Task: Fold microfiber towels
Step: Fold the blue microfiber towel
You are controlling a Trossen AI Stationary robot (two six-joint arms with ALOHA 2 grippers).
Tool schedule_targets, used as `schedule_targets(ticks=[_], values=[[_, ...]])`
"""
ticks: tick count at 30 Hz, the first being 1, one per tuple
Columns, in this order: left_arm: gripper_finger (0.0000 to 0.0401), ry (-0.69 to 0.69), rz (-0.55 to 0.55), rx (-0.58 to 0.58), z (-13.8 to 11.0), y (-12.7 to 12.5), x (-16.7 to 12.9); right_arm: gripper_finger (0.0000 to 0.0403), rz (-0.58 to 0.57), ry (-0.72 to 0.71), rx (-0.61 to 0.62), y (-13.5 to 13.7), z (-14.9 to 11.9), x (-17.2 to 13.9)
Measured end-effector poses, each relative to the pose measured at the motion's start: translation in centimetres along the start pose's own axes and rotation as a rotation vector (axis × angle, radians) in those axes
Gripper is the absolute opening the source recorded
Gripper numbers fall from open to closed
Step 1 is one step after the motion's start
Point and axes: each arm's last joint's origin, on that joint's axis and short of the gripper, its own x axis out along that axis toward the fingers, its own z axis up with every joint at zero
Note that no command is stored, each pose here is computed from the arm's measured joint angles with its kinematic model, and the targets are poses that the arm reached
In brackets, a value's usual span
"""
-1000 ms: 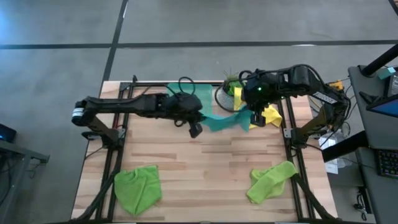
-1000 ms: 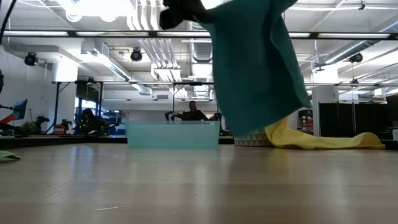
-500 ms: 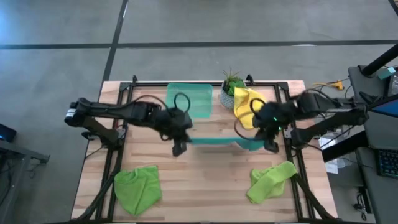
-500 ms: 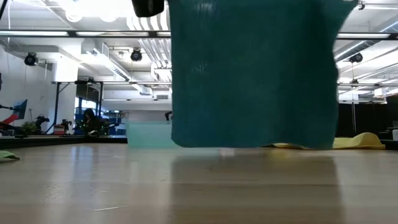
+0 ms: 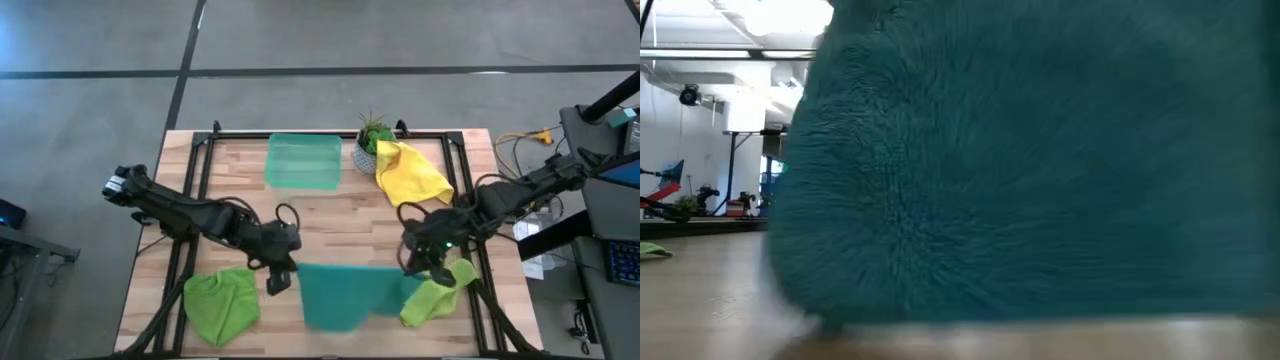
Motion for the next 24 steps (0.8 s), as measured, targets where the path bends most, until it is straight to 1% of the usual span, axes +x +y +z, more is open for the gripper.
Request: schedule_targets(ticks=[2,5,8,11,14,18,24], values=[[0.0,0.0,0.088,-0.001,-0.8,1.2,1.3,0.0009,-0.007,-0.025,-0.01,-1.5,0.1,0.3],[0.0,0.007,0.18,-0.012,-2.0,3.1,3.3,0.0009,-0.025,-0.046,-0.023,-3.8,0.1,0.7],[0.0,-0.002,0.222,-0.027,-3.0,4.9,5.1,0.0009,-0.045,-0.032,-0.022,-6.1,-0.3,1.1],[0.0,-0.018,0.228,-0.039,-3.8,6.1,6.4,0.0009,-0.082,0.012,-0.019,-8.3,-1.1,2.0],[0.0,-0.057,0.272,-0.069,-4.3,7.3,7.2,0.0009,-0.126,0.074,0.006,-10.5,-1.9,3.2],[0.0,-0.073,0.37,-0.08,-4.7,8.8,7.7,0.0009,-0.205,0.166,0.027,-12.9,-2.7,4.9],[0.0001,-0.132,0.42,-0.124,-4.7,11.5,8.6,0.0009,-0.377,0.226,0.018,-15.9,-2.1,7.2]])
